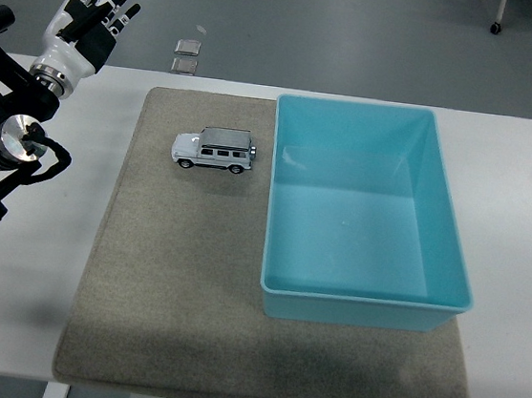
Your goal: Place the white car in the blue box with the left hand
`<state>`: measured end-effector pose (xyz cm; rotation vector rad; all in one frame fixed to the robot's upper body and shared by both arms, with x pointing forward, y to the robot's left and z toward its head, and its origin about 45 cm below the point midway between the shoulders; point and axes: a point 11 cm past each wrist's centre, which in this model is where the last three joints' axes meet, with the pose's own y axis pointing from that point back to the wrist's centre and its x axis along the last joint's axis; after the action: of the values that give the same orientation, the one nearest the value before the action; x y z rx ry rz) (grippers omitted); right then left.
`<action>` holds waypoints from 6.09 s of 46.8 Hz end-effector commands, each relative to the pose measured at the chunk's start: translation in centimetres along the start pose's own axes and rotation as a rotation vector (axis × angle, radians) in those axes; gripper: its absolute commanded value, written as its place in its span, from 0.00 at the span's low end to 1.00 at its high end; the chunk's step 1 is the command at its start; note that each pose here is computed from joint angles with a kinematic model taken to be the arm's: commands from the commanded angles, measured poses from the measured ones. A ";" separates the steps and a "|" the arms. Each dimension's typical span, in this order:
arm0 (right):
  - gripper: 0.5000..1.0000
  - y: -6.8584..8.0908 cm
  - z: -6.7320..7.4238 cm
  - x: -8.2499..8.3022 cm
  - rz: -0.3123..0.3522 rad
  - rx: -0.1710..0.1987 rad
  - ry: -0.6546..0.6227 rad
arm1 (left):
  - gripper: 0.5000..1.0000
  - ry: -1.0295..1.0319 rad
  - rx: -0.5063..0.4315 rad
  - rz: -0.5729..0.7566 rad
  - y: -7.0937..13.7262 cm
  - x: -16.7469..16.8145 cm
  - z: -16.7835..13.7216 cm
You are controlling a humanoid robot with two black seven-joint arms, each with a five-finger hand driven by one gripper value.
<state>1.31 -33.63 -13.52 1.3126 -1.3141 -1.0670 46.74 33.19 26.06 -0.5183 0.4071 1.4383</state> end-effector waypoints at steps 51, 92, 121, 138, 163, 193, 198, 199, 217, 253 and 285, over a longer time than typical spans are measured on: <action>0.87 0.0 0.0 0.0 0.000 0.000 0.000 | 1.00 0.003 0.028 0.004 0.5 0.2 -1.4; 0.87 0.0 0.0 0.0 0.000 0.000 0.001 | 1.00 -0.114 0.037 -0.072 0.4 -0.9 -1.3; 0.87 0.0 0.0 0.0 0.000 0.000 0.000 | 0.96 -0.832 0.125 -0.356 -0.2 -2.9 0.7; 0.87 0.0 0.0 0.0 0.000 0.000 0.000 | 0.95 -1.232 0.195 -0.568 0.8 -4.7 -1.3; 0.87 0.0 0.0 0.0 0.000 0.000 0.000 | 0.96 -1.622 0.296 -0.708 1.3 -6.5 -6.1; 0.87 0.0 0.0 0.0 0.000 0.000 0.000 | 0.88 -1.713 0.327 -0.748 1.5 -7.2 -9.6; 0.87 0.0 0.0 0.0 0.000 0.000 0.000 | 0.78 -1.736 0.358 -0.728 1.5 -6.7 -9.8; 0.87 0.0 0.0 0.0 0.000 0.000 0.000 | 0.76 -1.740 0.359 -0.724 1.5 -6.7 -9.9; 0.87 0.0 0.0 0.0 0.000 0.000 0.000 | 0.55 -1.754 0.380 -0.713 1.5 -6.7 -10.3; 0.87 0.0 0.0 0.0 0.000 0.000 0.001 | 0.00 -1.791 0.361 -0.679 0.5 -6.5 -8.0; 0.87 0.0 0.0 0.0 0.000 0.000 0.000 | 0.00 -1.849 0.058 -0.907 -2.3 -22.0 -4.8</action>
<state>1.29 -33.63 -13.52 1.3123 -1.3140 -1.0672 47.81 14.67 35.58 0.7296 -1.1213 0.5858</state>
